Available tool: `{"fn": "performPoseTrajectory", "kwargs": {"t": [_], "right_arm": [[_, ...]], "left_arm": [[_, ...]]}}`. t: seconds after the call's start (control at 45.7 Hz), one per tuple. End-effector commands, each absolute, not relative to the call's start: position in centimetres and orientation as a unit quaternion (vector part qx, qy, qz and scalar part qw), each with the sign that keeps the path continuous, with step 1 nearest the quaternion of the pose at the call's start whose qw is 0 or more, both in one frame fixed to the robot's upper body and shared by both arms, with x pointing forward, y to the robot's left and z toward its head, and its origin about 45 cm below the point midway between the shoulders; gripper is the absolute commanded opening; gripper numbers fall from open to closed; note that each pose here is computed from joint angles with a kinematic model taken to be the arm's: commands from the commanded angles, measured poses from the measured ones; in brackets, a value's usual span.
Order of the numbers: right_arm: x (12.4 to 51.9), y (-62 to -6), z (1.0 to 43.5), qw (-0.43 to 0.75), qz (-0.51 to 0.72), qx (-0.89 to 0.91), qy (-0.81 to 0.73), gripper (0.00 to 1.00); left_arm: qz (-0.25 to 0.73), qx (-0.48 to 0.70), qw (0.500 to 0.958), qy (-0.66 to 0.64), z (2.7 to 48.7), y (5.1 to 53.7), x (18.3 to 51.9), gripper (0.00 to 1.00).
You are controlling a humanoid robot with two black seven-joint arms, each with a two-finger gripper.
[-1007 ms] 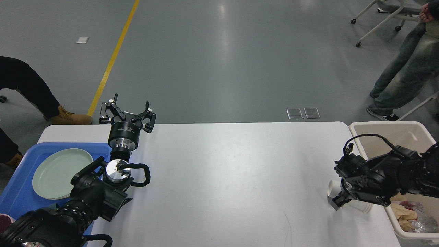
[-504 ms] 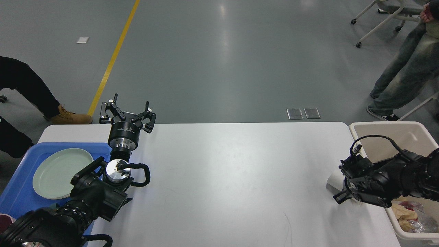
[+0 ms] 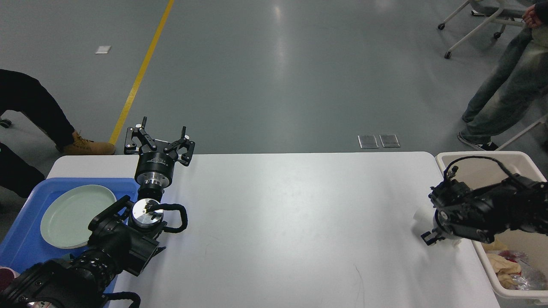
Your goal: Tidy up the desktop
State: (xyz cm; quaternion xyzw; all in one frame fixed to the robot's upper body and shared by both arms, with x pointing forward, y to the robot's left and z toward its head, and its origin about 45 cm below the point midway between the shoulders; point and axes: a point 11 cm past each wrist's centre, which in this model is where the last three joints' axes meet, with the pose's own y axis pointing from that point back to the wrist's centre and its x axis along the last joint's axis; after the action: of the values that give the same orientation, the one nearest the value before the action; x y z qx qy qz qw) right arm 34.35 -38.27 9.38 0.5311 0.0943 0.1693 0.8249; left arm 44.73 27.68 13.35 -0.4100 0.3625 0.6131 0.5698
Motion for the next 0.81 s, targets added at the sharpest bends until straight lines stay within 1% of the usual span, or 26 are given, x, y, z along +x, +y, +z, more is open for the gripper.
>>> {"fn": "performPoseTrajectory", "kwargs": {"t": [0.0, 0.153, 0.307, 0.548, 0.723, 0.788], "right_arm": [[35.9, -39.0, 15.1, 0.823, 0.129, 0.548, 0.069, 0.0], [37.5, -39.3, 23.2, 0.811, 0.064, 0.581, 0.027, 0.0], [38.4, -38.9, 29.7, 0.788, 0.013, 0.616, -0.013, 0.0], [40.3, -38.2, 38.2, 0.751, 0.022, 0.648, -0.124, 0.0], [41.2, -36.8, 43.7, 0.727, 0.056, 0.662, -0.176, 0.0], [41.3, -36.4, 44.9, 0.72, 0.062, 0.665, -0.188, 0.0]], "left_arm": [[0.613, -0.41, 0.57, 0.362, 13.3, 27.7, 44.7, 0.97], [0.614, -0.41, 0.569, 0.363, 13.3, 27.7, 44.7, 0.97], [0.613, -0.41, 0.57, 0.363, 13.4, 27.7, 44.7, 0.97], [0.613, -0.41, 0.57, 0.363, 13.4, 27.7, 44.7, 0.97], [0.613, -0.41, 0.57, 0.362, 13.3, 27.7, 44.7, 0.97], [0.613, -0.41, 0.57, 0.362, 13.3, 27.7, 44.7, 0.97]]}}
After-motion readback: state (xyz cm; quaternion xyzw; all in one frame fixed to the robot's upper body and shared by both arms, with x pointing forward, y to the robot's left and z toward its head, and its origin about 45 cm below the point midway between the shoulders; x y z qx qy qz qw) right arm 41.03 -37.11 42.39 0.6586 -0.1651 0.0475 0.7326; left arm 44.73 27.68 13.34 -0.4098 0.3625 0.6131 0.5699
